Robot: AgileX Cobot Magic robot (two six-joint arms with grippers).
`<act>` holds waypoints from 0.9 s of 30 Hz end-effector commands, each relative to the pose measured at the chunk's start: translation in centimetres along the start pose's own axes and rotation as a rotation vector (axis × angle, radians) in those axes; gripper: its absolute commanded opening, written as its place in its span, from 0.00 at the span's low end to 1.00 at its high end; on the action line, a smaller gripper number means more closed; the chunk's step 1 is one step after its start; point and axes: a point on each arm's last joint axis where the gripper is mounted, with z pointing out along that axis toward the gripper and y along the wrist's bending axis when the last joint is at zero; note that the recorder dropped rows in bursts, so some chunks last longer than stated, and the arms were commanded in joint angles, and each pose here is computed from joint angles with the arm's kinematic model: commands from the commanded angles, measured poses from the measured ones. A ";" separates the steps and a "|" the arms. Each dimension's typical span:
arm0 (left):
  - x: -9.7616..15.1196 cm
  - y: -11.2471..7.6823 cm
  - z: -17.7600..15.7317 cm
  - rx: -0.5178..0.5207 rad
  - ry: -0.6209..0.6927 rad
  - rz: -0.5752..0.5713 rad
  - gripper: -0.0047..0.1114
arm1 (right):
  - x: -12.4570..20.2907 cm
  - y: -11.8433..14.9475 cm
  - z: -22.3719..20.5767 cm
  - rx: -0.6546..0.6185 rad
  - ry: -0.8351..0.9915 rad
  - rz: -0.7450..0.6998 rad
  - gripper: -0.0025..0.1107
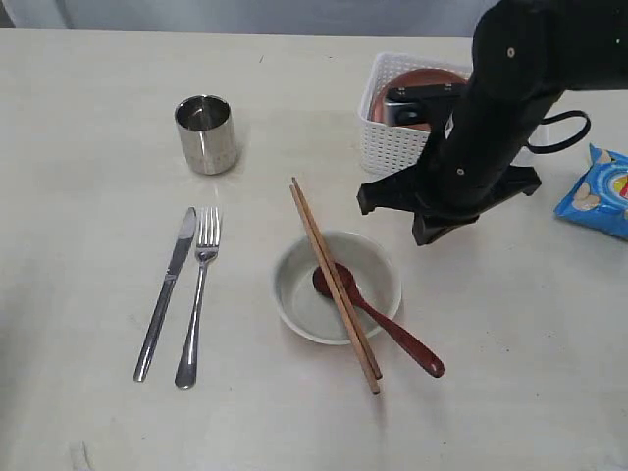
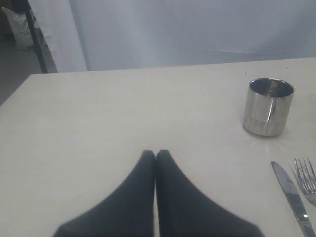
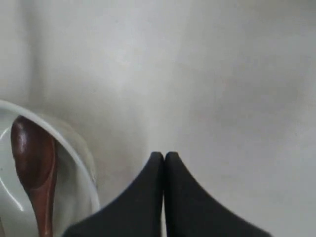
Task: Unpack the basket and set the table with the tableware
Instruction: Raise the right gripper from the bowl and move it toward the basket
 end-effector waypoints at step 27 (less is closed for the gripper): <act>0.1 0.0 0.0 0.002 0.000 -0.011 0.04 | 0.6 2.3 3.3 -0.140 0.089 -0.031 0.02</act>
